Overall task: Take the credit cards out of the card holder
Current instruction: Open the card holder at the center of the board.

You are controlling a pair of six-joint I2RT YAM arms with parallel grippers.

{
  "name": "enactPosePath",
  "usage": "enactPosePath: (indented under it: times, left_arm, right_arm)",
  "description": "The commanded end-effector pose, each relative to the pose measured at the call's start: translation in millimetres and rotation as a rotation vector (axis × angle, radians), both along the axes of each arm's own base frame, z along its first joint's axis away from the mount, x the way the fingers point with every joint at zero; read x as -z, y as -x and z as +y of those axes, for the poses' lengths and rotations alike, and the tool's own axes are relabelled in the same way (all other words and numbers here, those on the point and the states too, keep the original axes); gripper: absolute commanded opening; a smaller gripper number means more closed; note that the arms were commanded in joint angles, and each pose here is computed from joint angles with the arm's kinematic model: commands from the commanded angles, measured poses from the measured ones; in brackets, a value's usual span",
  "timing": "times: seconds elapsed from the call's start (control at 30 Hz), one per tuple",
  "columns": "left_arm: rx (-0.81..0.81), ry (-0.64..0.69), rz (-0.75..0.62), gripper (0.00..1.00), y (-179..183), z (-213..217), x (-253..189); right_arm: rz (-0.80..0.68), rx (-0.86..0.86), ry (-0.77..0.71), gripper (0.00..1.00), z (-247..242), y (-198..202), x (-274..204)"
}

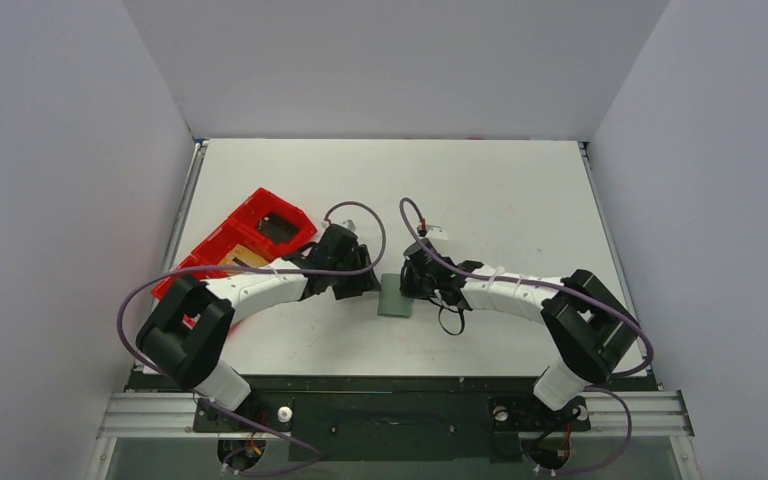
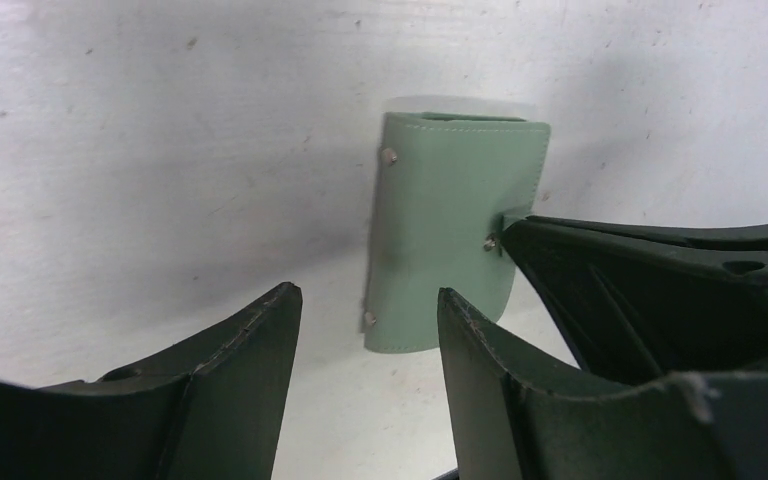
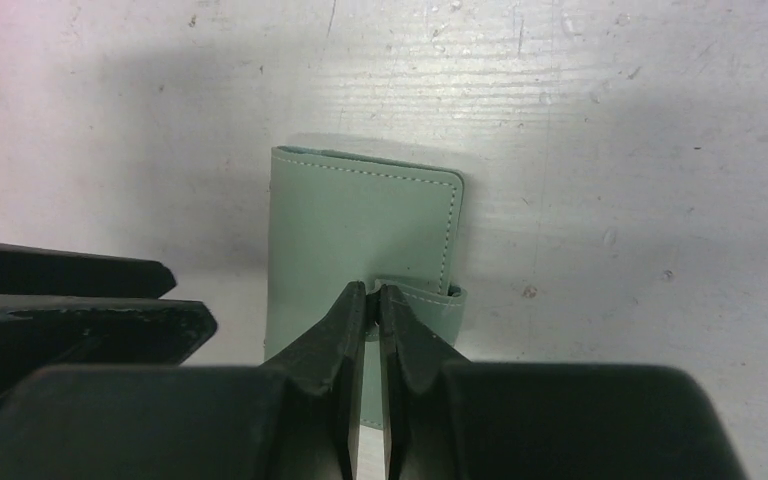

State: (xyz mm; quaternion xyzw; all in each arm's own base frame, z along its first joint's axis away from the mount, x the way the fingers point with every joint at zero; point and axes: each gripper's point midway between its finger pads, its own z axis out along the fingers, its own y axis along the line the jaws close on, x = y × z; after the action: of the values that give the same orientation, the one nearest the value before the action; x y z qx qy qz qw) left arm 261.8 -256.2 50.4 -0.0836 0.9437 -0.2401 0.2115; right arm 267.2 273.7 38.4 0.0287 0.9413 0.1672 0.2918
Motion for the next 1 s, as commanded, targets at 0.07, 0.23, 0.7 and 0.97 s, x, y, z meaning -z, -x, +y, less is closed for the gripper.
enactPosePath:
  times: [0.07, 0.23, 0.7, 0.97]
  left_arm:
    - [0.045, 0.032, -0.053, 0.5, -19.5, -34.4, -11.3]
    - [0.052, 0.008, -0.025, 0.5, -13.3, -37.4, 3.8]
    - [-0.016, -0.03, -0.089, 0.54, -18.4, -7.5, -19.7]
    - [-0.034, 0.002, -0.113, 0.57, -23.3, 2.7, -33.8]
  right_arm:
    - [-0.002, -0.027, -0.231, 0.0, 23.4, -5.3, -21.0]
    - [-0.013, -0.012, -0.27, 0.0, 23.0, -9.2, -31.1]
    - [-0.076, 0.088, -0.218, 0.0, -9.4, -12.8, -86.6]
    - [-0.095, 0.069, -0.222, 0.0, -6.1, -15.5, -106.2]
